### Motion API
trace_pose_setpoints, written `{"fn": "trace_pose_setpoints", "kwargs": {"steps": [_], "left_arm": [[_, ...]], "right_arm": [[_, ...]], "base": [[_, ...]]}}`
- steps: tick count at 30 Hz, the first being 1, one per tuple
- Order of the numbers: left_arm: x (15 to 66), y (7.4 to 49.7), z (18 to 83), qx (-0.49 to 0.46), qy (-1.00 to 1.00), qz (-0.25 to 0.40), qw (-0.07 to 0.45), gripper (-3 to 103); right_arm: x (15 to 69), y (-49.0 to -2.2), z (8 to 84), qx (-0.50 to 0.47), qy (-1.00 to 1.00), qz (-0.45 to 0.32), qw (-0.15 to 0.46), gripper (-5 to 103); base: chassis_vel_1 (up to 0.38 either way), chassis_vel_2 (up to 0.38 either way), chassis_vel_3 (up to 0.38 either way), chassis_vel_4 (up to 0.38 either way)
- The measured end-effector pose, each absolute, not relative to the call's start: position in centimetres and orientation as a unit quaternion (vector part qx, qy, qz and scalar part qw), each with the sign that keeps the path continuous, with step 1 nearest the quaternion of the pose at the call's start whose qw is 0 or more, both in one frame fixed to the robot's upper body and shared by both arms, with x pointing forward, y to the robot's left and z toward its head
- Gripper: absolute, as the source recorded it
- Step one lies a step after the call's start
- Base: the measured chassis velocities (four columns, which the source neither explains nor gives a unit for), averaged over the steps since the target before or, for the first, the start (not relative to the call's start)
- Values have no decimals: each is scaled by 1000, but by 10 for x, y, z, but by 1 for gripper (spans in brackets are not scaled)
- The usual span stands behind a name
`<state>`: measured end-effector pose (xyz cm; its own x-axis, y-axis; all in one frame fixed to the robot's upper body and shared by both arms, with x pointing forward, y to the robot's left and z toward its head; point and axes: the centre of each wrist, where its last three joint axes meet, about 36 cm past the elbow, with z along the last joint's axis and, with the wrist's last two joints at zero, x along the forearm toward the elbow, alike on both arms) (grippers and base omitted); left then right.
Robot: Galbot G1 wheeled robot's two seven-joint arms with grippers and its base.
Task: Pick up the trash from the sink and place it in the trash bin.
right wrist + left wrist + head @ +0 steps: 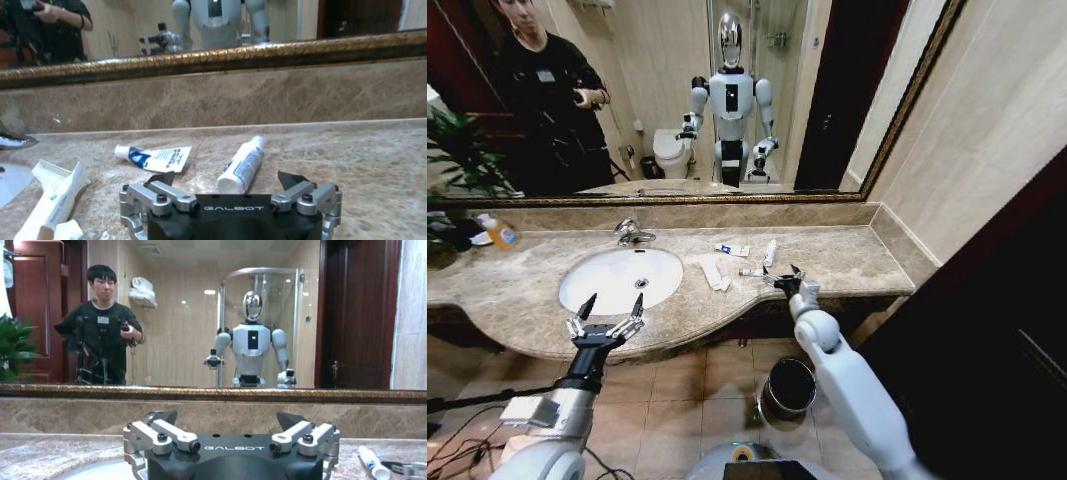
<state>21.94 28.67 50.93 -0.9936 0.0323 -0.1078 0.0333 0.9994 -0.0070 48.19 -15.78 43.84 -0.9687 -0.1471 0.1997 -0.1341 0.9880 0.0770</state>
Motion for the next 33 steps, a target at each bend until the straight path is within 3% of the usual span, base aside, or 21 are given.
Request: {"fn": "trace_pose_setpoints", "kwargs": {"steps": [20,33], "left_arm": [[219,287,509,16,998,-4,54,100],[219,287,509,16,998,-4,54,100]], "right_arm": [[566,-157,449,64,-986,-24,151,100],[572,-164,440,68,-982,-22,176,100]], "base": [[0,0,0,0],[0,0,0,0]]}}
